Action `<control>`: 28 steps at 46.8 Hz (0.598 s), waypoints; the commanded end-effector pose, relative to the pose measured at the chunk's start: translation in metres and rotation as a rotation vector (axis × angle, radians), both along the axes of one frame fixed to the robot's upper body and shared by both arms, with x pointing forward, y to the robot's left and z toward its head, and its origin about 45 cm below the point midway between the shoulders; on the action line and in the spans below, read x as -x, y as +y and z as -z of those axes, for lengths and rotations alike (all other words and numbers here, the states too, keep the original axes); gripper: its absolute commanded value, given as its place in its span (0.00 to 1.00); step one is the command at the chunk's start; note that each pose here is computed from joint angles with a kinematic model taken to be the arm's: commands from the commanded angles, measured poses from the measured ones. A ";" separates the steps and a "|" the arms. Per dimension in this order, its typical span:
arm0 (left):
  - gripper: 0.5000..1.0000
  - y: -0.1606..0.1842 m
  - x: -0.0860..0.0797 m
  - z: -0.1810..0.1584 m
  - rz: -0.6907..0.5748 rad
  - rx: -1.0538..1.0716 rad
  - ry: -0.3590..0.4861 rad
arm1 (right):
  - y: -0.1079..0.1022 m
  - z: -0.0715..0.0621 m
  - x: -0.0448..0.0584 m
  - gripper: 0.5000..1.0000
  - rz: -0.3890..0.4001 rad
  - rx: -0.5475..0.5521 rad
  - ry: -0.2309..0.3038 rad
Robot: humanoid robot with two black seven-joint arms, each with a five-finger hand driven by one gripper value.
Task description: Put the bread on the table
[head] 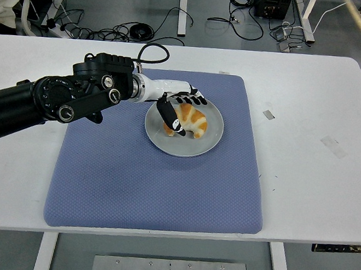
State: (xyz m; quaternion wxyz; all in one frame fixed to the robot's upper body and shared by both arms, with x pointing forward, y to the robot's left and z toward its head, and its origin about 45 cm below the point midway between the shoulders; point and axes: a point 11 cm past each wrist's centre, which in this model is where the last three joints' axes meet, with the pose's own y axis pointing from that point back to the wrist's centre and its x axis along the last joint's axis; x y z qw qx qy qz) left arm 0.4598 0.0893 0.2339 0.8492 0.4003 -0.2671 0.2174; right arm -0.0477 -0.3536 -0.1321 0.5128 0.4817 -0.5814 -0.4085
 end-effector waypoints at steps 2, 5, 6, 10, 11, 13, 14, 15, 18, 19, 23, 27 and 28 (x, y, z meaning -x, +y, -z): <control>0.69 0.002 0.000 0.003 -0.003 -0.011 -0.008 | 0.000 0.000 0.000 1.00 0.000 0.000 0.000; 0.68 0.002 0.000 0.003 -0.004 -0.008 -0.011 | 0.000 0.000 0.000 1.00 0.000 0.000 0.000; 0.68 0.001 0.000 0.003 -0.005 -0.005 -0.015 | 0.000 0.000 0.000 1.00 0.000 0.000 0.000; 0.64 0.001 -0.001 0.001 -0.011 0.002 -0.027 | 0.000 0.000 0.000 1.00 0.000 0.000 0.000; 0.61 0.002 -0.001 0.002 -0.013 0.001 -0.030 | 0.000 0.000 0.000 1.00 0.000 0.000 0.000; 0.55 0.002 -0.002 0.001 -0.015 0.002 -0.033 | 0.000 0.000 0.000 1.00 0.000 0.000 0.000; 0.54 0.002 -0.002 0.001 -0.014 0.003 -0.036 | 0.000 0.000 0.000 1.00 0.000 0.000 0.000; 0.51 0.002 -0.002 0.001 -0.017 0.003 -0.037 | 0.000 0.000 0.000 1.00 0.000 0.000 0.000; 0.42 0.002 -0.003 0.000 -0.022 0.006 -0.043 | 0.000 0.000 0.000 1.00 0.000 0.000 0.000; 0.39 0.002 -0.003 0.000 -0.021 0.005 -0.044 | 0.000 0.000 0.000 1.00 0.000 0.000 0.000; 0.29 0.002 -0.003 0.000 -0.022 0.006 -0.044 | 0.000 0.000 0.000 1.00 0.000 0.000 0.000; 0.26 0.002 -0.003 0.001 -0.023 0.006 -0.043 | 0.000 0.000 0.000 1.00 0.000 0.000 0.000; 0.24 0.002 -0.003 0.001 -0.022 0.005 -0.044 | 0.000 0.000 0.000 1.00 0.000 0.000 0.000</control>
